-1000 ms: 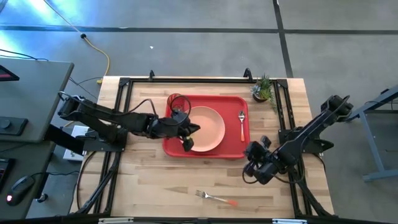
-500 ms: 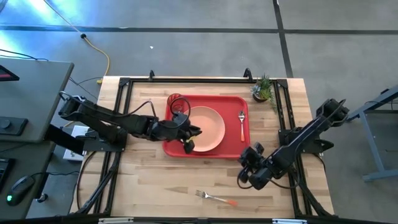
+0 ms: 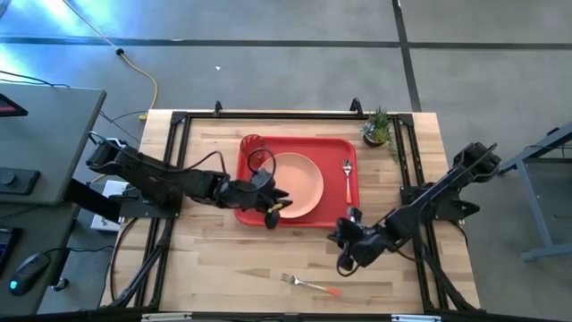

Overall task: Pick and place plate/cup/fork/spoon on tray
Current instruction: Put the orange fork on the red tray to the right of the orange plate

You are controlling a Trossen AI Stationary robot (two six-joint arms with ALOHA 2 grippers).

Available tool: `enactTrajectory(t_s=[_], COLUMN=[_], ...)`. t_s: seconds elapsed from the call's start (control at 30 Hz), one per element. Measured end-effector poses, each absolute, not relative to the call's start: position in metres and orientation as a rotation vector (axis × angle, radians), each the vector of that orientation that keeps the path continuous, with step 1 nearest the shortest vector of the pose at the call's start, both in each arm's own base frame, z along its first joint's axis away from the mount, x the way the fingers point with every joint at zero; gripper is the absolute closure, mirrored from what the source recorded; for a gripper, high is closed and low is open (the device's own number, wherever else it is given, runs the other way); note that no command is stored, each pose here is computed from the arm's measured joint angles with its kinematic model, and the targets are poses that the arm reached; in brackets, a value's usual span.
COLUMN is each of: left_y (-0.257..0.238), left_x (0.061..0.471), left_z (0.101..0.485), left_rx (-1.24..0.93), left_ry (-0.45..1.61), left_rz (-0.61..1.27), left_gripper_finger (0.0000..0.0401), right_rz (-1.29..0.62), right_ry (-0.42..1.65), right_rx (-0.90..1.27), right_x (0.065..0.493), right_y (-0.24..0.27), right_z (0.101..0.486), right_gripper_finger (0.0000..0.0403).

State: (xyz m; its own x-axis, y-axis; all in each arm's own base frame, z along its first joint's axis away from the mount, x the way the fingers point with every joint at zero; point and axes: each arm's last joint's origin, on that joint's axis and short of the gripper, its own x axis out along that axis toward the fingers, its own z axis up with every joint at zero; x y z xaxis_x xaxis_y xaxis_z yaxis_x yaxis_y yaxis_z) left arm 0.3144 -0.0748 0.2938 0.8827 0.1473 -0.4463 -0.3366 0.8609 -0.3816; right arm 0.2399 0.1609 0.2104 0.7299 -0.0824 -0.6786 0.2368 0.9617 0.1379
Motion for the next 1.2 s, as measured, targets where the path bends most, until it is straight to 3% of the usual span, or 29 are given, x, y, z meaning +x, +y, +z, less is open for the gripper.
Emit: enactTrajectory(t_s=[0.27,0.57,0.7,0.9,1.2], left_y=[-0.075,-0.085,-0.074,-0.065,-0.058], left_x=[0.311,0.304,0.3,0.292,0.273], left_z=[0.291,0.278,0.284,0.296,0.312], left_rx=[-0.596,-0.484,-0.437,-0.309,-0.182], left_ry=[0.41,0.571,0.591,0.593,0.601], left_rz=[0.373,0.317,0.292,0.224,0.192], left_gripper_finger=[0.0288,0.0301,0.0302,0.0302,0.0302], right_rz=[-0.292,-0.358,-0.398,-0.461,-0.498], right_ry=[0.695,0.802,0.848,1.08,1.077], right_rx=[0.511,0.629,0.603,0.529,0.572], right_x=[0.254,0.264,0.273,0.289,0.304], right_y=[0.155,0.192,0.209,0.216,0.228], right_z=[0.204,0.16,0.153,0.154,0.176], right_gripper_finger=[0.0402,0.0403,0.0403,0.0403,0.0402])
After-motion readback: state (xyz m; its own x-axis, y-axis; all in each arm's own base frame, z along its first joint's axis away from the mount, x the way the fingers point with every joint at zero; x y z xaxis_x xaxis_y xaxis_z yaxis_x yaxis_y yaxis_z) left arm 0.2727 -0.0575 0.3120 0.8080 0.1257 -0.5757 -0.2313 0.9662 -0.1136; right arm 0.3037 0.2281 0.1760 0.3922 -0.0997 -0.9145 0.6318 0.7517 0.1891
